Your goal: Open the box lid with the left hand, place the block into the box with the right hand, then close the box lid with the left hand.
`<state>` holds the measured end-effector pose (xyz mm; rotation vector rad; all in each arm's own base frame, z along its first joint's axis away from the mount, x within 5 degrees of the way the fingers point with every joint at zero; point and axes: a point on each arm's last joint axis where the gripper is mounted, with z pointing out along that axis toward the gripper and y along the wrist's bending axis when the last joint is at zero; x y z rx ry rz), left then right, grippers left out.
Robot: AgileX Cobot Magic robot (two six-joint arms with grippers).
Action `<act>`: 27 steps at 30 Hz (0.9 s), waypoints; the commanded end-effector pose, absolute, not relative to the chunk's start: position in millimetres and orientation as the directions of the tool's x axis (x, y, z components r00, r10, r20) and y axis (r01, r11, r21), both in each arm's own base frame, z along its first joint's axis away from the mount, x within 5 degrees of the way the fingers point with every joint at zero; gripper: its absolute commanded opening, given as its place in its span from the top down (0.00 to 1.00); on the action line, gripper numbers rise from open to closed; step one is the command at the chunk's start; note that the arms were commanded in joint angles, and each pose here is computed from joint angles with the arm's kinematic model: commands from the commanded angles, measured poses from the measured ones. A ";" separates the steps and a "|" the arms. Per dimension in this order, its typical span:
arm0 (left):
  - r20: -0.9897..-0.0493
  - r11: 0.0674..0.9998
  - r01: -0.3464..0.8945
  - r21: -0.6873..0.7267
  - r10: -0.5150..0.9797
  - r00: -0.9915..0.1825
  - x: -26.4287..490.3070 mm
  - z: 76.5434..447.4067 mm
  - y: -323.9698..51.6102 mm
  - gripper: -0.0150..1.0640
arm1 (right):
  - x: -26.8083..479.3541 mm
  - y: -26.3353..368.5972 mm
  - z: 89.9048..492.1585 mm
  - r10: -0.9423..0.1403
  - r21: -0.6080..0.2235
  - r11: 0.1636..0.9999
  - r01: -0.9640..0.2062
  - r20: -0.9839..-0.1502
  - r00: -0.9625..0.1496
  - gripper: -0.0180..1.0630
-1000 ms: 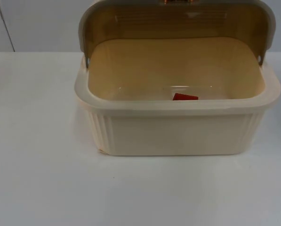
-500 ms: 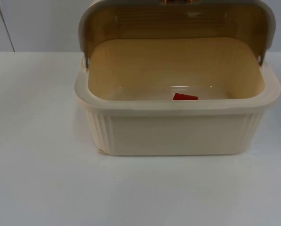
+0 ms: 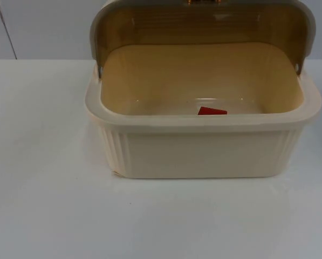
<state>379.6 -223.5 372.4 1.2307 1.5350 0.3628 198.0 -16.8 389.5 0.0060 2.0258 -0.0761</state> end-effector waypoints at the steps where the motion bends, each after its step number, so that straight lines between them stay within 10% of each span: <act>1: -0.581 0.456 0.503 0.734 0.806 0.116 378.5 375.9 -226.1 0.99 | 198.0 -16.1 390.0 -0.033 -0.053 0.998 0.036 -0.903 -0.428 0.01; 9: -0.648 0.506 0.556 0.660 0.757 0.080 376.4 372.5 -229.7 0.99 | 198.0 -16.1 390.0 -0.033 -0.053 0.998 0.036 -0.903 -0.428 0.01; 16: -0.567 0.218 0.764 0.607 0.793 0.223 365.6 345.6 -244.3 0.99 | 198.1 -16.1 390.2 -0.025 -0.046 0.998 0.040 -0.904 -0.426 0.01; 27: -0.581 0.225 0.788 0.573 0.790 0.197 380.0 320.0 -249.8 0.99 | 197.9 -16.1 389.9 -0.016 -0.038 0.998 0.043 -0.903 -0.429 0.01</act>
